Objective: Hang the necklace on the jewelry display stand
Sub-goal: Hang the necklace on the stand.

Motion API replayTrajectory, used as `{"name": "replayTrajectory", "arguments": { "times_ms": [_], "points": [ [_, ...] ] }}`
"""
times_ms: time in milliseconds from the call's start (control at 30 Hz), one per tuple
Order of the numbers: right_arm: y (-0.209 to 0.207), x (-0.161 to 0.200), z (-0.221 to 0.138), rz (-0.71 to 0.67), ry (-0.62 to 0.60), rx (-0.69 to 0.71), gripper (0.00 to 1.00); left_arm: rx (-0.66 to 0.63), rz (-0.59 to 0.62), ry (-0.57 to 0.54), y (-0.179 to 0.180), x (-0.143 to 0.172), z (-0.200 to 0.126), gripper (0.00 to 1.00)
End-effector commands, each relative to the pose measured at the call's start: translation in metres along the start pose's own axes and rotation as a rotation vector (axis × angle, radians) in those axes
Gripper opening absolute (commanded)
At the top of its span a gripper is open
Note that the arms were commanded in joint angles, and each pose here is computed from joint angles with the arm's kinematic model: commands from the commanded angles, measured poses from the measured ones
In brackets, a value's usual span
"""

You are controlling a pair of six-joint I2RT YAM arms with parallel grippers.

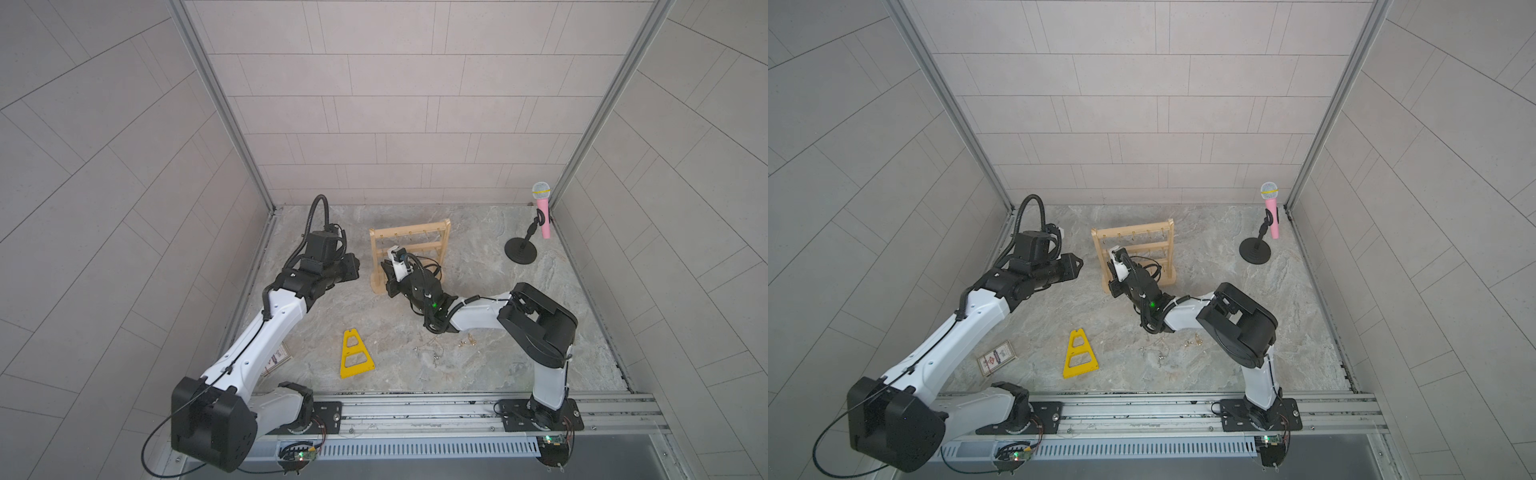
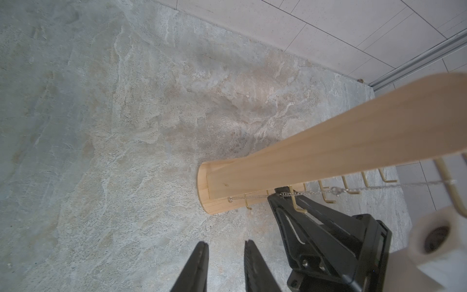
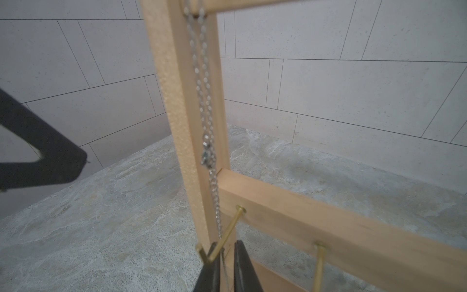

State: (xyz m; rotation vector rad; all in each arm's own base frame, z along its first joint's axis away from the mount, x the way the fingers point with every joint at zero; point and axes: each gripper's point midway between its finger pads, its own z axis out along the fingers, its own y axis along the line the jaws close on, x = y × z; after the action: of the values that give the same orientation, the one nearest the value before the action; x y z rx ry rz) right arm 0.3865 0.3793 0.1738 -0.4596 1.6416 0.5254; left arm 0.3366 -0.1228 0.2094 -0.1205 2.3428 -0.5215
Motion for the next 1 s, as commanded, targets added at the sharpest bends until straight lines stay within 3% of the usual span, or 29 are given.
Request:
{"name": "replayTrajectory", "arguments": {
  "times_ms": [0, 967],
  "points": [
    [-0.001, -0.001, -0.005, -0.017, -0.012, 0.006, 0.16, -0.008, -0.003, -0.006, 0.004, 0.000, 0.002, 0.29],
    [-0.001, -0.006, 0.004, -0.017, -0.011, 0.007, 0.13, -0.008, -0.006, -0.008, 0.004, 0.000, 0.002, 0.29]
  ]
}}
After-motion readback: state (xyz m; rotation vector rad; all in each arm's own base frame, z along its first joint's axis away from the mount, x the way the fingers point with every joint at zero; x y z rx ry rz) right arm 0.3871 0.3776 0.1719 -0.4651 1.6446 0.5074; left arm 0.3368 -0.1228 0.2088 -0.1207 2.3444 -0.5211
